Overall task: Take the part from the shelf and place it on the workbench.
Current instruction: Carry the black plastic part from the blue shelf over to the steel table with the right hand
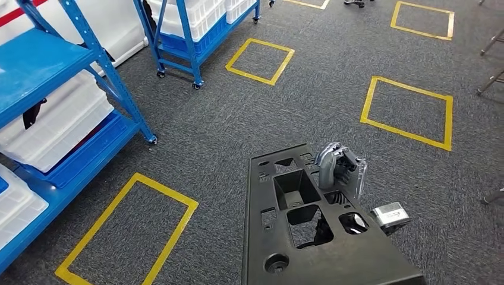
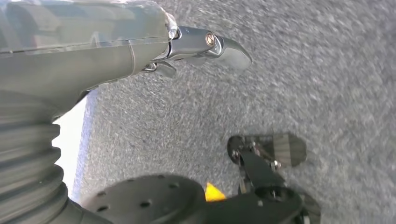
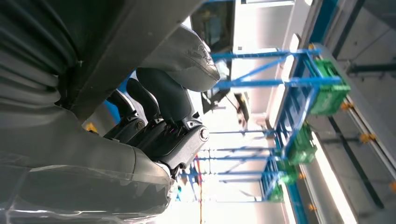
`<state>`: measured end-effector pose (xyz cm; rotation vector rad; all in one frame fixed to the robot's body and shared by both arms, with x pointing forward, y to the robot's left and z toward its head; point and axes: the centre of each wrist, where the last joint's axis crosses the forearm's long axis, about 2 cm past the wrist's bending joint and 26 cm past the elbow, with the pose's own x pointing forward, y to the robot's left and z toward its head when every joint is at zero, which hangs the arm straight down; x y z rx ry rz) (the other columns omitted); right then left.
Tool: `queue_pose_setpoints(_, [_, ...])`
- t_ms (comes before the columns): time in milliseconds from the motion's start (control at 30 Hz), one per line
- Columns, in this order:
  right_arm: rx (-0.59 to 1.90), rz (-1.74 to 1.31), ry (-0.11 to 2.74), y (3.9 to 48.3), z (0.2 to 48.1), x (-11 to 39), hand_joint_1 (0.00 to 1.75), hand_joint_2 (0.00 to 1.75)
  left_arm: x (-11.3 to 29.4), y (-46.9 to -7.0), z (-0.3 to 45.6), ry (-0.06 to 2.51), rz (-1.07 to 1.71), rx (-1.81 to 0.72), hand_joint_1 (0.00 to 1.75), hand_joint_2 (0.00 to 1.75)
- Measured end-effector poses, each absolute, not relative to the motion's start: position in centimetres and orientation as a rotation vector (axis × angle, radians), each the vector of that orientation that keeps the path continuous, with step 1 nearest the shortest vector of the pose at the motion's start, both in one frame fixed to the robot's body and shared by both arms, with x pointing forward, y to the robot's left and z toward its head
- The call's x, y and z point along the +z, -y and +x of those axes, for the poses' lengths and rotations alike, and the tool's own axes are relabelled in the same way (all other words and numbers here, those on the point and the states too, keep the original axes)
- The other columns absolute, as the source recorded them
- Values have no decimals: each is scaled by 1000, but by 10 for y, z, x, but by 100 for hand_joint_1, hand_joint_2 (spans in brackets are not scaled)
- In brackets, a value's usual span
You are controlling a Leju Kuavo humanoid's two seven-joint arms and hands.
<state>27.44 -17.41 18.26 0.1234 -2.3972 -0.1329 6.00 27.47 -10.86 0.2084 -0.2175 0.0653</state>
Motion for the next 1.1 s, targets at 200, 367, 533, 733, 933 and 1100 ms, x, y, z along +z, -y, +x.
queue_pose_setpoints(200, [-130,153,2387,171,274,181,164,175,-109,-275,58,219,198,63,0,175])
queue_pose_setpoints(367, [-139,160,2385,169,275,182,164,175,-109,-276,57,217,198,61,0,175])
queue_pose_setpoints(533, [-143,156,2383,171,275,181,164,175,-109,-276,58,220,198,61,0,175])
queue_pose_setpoints(733, [-143,152,2377,171,275,180,164,175,-109,-276,56,215,199,60,0,175])
queue_pose_setpoints(933, [-146,152,2385,171,276,180,164,175,-109,-277,59,236,197,12,0,175])
queue_pose_setpoints(1100, [-155,152,2386,170,276,182,164,175,-109,-279,58,241,200,-9,0,175])
